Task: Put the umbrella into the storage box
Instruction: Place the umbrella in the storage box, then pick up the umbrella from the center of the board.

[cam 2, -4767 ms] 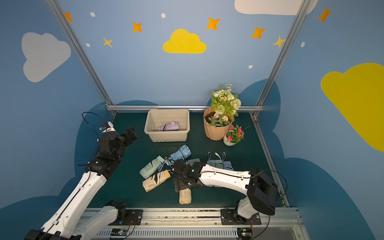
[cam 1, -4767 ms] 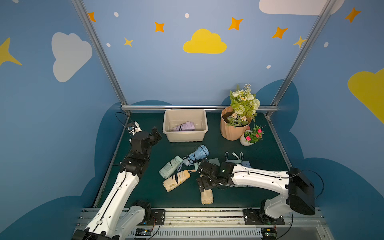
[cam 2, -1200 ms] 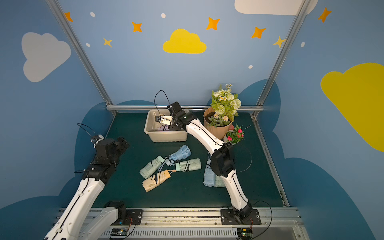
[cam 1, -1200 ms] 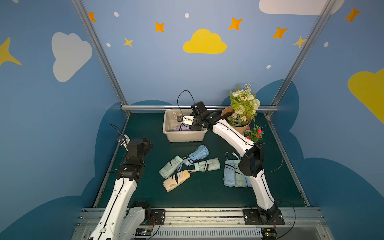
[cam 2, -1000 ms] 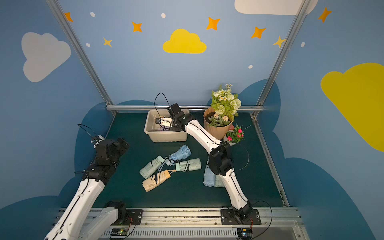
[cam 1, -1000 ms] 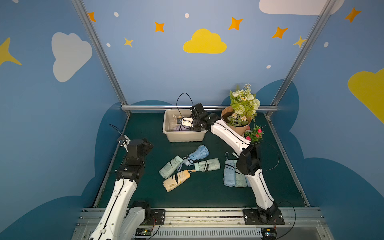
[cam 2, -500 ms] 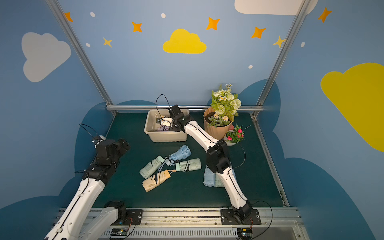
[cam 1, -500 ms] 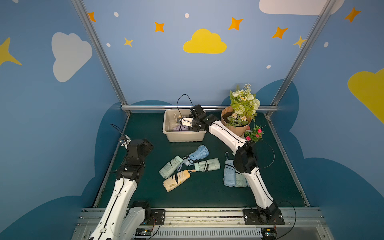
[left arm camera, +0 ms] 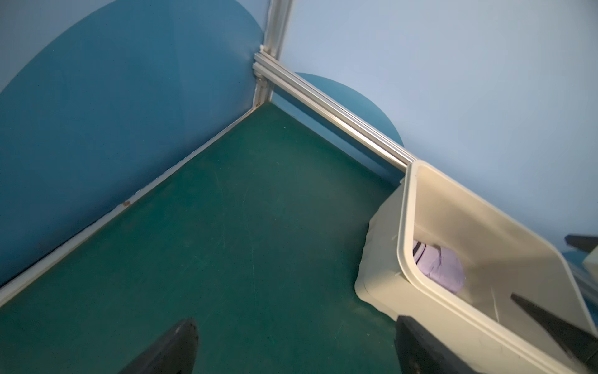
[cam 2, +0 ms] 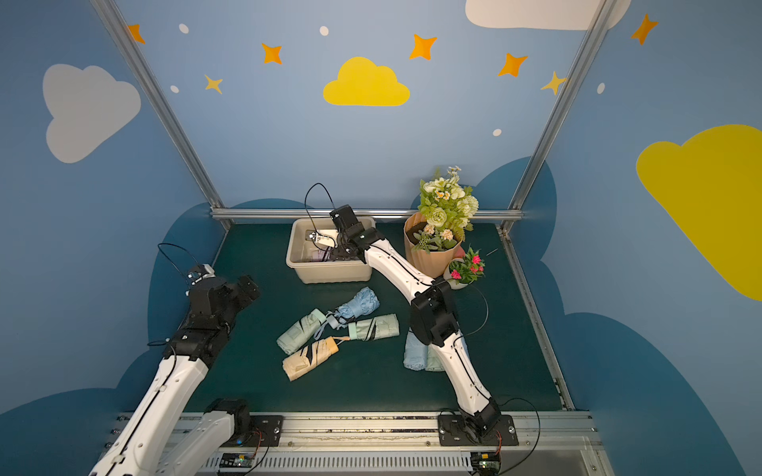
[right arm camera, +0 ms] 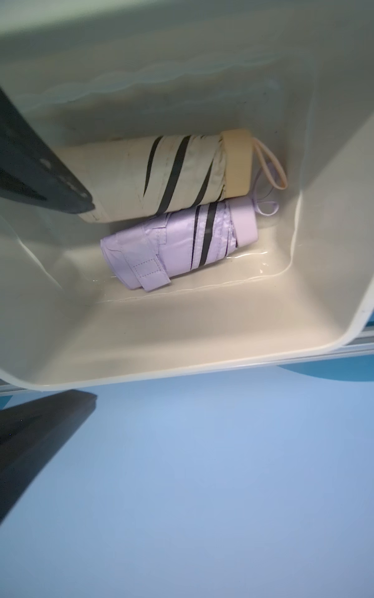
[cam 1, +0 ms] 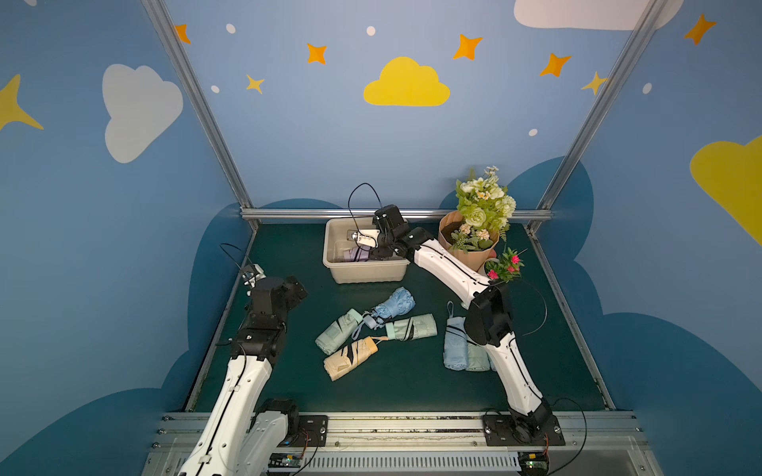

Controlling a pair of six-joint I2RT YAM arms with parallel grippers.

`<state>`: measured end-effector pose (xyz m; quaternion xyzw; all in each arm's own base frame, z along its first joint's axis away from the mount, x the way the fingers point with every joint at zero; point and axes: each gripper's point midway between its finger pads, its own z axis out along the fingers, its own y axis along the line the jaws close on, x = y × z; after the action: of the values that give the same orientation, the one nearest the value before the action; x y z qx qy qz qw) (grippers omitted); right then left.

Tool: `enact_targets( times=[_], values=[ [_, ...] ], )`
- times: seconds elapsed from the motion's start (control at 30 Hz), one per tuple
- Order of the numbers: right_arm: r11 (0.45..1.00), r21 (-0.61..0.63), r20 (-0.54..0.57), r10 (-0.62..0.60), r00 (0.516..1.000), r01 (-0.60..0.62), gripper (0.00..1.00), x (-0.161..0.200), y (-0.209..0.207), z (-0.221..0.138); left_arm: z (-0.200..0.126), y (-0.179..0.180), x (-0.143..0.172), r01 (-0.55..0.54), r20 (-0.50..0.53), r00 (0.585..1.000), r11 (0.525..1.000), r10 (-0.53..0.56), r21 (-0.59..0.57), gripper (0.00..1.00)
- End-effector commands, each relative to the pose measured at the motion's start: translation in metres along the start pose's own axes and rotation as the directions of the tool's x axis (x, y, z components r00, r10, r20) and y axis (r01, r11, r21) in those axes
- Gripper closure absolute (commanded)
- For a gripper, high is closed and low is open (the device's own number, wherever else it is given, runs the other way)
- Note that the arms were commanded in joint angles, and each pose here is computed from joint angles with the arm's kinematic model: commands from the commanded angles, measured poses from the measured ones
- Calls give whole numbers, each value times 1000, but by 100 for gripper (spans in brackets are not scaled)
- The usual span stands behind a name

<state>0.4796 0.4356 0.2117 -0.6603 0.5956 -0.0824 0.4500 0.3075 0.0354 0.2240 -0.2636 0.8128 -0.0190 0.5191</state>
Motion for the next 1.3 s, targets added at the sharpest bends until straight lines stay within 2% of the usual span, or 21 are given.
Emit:
enact_targets(
  times=[0.0,0.13,0.2,0.3,0.5,0.63,0.7,0.8,0.83,0.9,0.93,1.1,1.27],
  values=[
    [985,128,152,94,984,-114,9,-49,-45,-72,-3,-32,-15,-212,38,977,967,209,144,0],
    [961,141,228,203,952,-239,10,-60,-35,-111,-3,-58,-6,-420,44,904,865,425,274,0],
    [947,140,234,253,939,-290,10,-59,-24,-125,-4,-64,1,-484,51,868,817,494,314,0],
    [924,136,229,323,918,-358,11,-53,-3,-144,-7,-72,25,-568,41,794,715,607,408,0],
    [860,114,262,457,850,-497,13,-40,38,-172,-15,-74,89,-595,-49,637,531,769,604,0],
    [783,77,298,573,763,-617,13,-34,64,-185,-22,-79,117,-585,-74,559,456,826,670,0],
    [755,62,275,617,738,-653,13,-27,75,-188,-29,-82,137,-585,-72,478,379,875,717,0],
    [747,78,248,628,738,-661,13,-18,84,-197,-33,-76,167,-609,-79,315,266,946,747,0],
    [740,84,239,635,735,-667,13,-14,85,-200,-35,-73,175,-609,-83,276,241,958,756,0],
    [733,106,221,642,734,-672,13,-4,86,-207,-35,-67,185,-601,-99,221,216,970,770,0],
    [730,117,217,642,735,-673,13,-1,85,-211,-35,-65,188,-597,-106,208,213,972,773,0],
    [699,160,215,664,716,-697,13,19,86,-227,-31,-63,192,-604,-117,184,206,976,770,0],
    [679,141,204,692,693,-720,13,28,94,-235,-20,-56,198,-626,-160,130,206,979,752,0]
  ],
)
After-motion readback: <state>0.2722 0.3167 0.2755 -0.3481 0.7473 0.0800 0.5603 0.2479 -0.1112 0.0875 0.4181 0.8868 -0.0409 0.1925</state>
